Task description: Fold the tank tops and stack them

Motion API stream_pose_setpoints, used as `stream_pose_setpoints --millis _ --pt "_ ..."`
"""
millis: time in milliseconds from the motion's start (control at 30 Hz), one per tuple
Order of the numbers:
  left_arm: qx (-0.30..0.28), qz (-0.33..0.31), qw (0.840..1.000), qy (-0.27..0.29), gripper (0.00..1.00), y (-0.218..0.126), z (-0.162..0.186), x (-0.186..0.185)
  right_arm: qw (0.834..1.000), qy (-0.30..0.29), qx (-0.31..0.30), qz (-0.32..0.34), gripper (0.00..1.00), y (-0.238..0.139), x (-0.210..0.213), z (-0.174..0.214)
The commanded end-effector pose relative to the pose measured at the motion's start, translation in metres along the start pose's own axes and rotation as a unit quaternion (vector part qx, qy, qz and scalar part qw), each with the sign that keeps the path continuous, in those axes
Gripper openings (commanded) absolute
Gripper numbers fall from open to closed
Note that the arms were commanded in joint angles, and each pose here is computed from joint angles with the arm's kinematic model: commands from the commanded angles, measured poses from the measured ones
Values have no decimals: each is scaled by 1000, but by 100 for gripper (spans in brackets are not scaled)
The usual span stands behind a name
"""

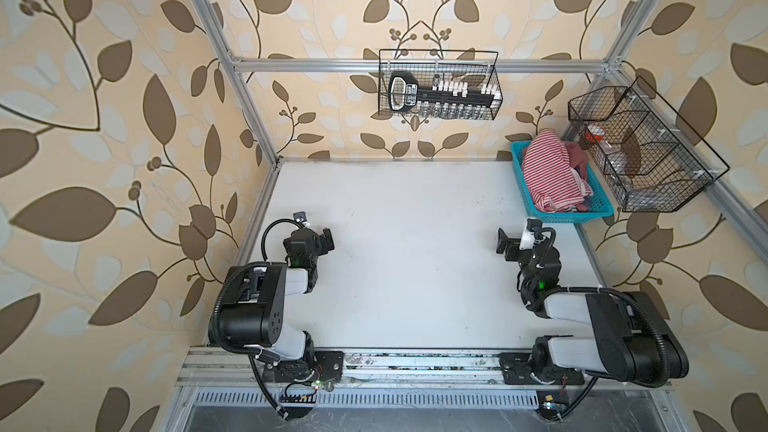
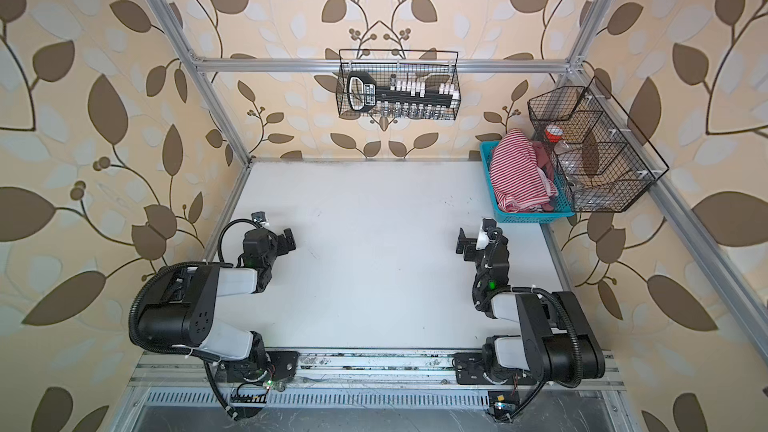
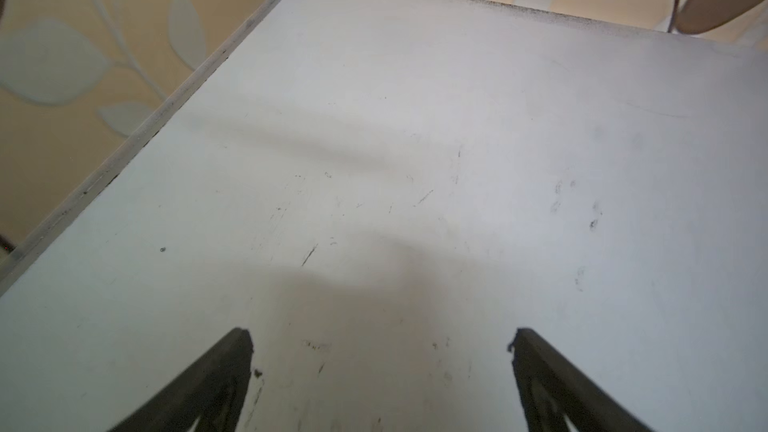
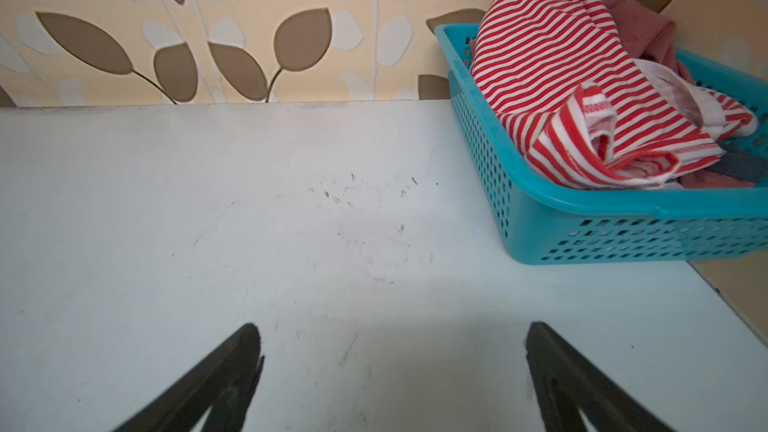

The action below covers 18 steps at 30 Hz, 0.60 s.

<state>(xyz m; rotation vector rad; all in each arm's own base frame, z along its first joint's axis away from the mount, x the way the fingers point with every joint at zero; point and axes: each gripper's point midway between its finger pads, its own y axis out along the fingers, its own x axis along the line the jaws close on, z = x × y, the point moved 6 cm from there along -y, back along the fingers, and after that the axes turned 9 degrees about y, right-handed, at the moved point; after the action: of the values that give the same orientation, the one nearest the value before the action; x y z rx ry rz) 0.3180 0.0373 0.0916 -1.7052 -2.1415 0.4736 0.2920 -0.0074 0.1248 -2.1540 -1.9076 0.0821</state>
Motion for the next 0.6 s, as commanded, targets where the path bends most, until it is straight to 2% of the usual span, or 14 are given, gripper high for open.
stream_pose_setpoints --millis 0,567 --pt "-23 0 1000 -5 99 0 -13 0 1000 -10 -15 -6 100 1 2 -7" --pt "-22 -3 1000 -3 99 0 -13 -1 1000 -11 -13 -13 100 1 3 -6"
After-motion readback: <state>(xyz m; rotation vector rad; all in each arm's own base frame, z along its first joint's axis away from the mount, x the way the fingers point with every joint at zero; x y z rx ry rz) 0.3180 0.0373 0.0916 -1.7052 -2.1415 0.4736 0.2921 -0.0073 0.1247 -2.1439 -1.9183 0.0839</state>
